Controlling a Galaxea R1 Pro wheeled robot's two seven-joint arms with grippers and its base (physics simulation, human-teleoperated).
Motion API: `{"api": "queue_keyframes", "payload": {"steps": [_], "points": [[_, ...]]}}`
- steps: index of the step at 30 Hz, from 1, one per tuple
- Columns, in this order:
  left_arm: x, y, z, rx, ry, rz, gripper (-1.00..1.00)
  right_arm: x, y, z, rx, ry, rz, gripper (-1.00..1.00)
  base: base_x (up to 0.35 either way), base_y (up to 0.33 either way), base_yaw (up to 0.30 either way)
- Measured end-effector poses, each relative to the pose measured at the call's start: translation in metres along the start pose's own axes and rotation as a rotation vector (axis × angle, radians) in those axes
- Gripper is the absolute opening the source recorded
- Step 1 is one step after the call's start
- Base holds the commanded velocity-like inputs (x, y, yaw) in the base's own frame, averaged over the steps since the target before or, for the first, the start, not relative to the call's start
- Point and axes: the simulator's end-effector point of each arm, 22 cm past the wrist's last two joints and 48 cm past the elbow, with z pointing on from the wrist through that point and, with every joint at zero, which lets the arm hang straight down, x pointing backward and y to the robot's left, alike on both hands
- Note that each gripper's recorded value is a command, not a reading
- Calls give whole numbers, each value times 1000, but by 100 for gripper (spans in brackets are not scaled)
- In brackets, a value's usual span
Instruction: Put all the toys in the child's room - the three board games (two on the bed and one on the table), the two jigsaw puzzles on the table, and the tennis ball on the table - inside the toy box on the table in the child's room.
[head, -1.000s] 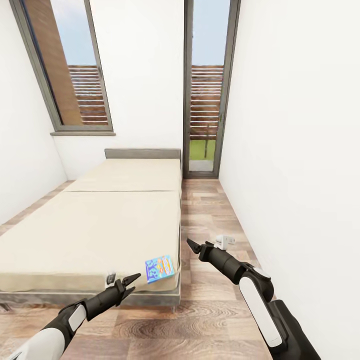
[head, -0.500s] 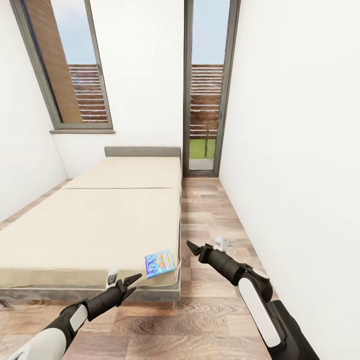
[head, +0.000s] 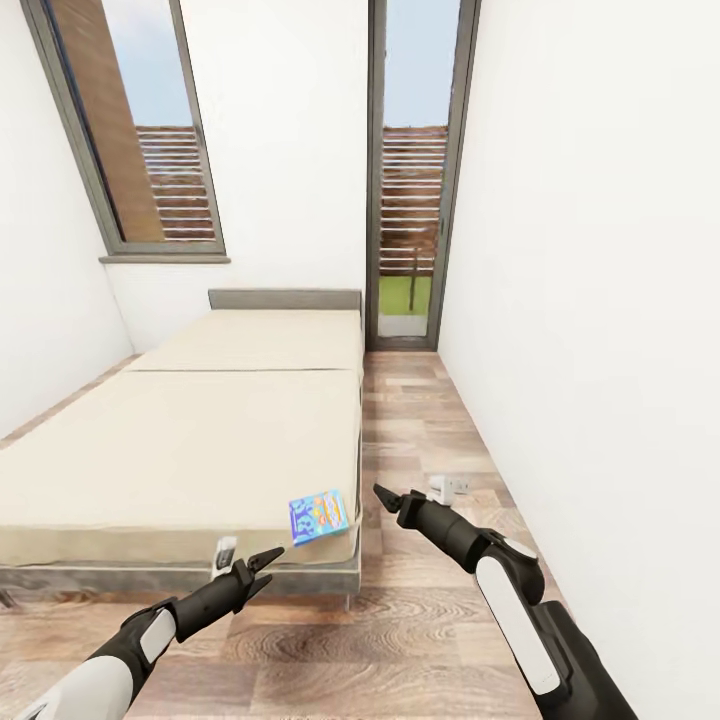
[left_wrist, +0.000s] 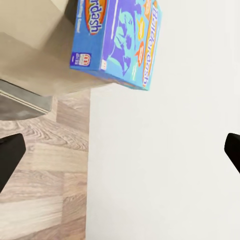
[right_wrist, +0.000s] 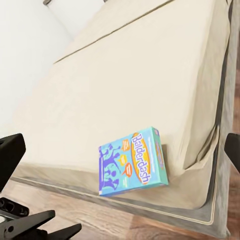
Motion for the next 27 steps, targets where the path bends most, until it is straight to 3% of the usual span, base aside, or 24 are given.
{"api": "queue_keyframes", "payload": {"steps": [11, 27], "points": [[10, 19, 3, 13, 2, 3, 100, 24, -13, 2, 4, 4, 2, 100, 0, 0, 0], [11, 19, 3, 16, 5, 3, 100, 25, -14, 2, 5, 7, 4, 100, 5, 0, 0]]}}
